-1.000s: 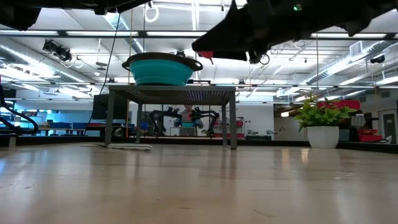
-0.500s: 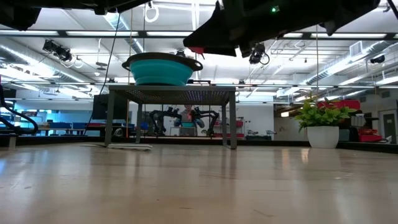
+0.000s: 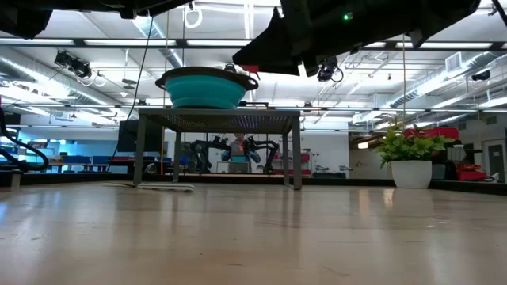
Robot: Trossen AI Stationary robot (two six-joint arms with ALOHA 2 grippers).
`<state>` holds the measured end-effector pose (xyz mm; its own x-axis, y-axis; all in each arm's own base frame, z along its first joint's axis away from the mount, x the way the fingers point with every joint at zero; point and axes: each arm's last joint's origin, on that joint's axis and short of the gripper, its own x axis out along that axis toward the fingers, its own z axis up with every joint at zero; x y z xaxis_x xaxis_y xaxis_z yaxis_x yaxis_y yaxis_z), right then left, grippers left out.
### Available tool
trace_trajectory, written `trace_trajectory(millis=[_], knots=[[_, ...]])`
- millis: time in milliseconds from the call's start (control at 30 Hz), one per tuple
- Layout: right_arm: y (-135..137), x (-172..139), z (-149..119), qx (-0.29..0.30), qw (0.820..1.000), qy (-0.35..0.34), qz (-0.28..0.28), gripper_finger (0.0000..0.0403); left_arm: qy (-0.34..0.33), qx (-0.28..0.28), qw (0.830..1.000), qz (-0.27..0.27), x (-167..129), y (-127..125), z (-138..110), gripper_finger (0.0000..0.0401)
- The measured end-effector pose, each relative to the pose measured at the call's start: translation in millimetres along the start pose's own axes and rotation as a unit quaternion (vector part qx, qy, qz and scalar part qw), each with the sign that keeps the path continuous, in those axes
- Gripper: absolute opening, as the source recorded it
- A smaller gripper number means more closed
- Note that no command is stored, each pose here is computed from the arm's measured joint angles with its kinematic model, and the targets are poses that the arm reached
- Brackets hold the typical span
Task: Pick & Place Fruit
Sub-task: Put the pear into the blue strainer bowl
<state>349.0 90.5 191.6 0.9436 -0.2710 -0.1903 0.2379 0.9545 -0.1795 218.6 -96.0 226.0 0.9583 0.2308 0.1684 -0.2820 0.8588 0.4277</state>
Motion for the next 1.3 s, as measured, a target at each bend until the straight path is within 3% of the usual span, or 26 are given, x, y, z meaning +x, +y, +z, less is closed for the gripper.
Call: trace_trajectory(millis=[700, 1000, 1167, 1300], knots=[[-0.5, 0.3, 0.3, 0.003, 1.0, -0.001, -0.002, 0.0171, 0.0, 0.0, 1.0, 0.0, 0.1, 0.1, 0.0, 0.0373], [-0.4, 0.2, 0.1, 0.002, 1.0, 0.0, -0.001, 0.0171, -0.026, -0.004, 0.999, -0.039, -0.1, -2.2, 1.5, 0.0373], [-0.4, 0.2, 0.1, 0.002, 1.0, 0.0, -0.001, 0.0171, -0.025, -0.085, 0.995, -0.033, -0.1, -1.3, 2.5, 0.0373], [-0.4, 0.2, 0.1, 0.001, 1.0, 0.0, -0.001, 0.0171, 0.008, -0.153, 0.988, 0.034, 0.0, 2.7, 0.6, 0.0373]])
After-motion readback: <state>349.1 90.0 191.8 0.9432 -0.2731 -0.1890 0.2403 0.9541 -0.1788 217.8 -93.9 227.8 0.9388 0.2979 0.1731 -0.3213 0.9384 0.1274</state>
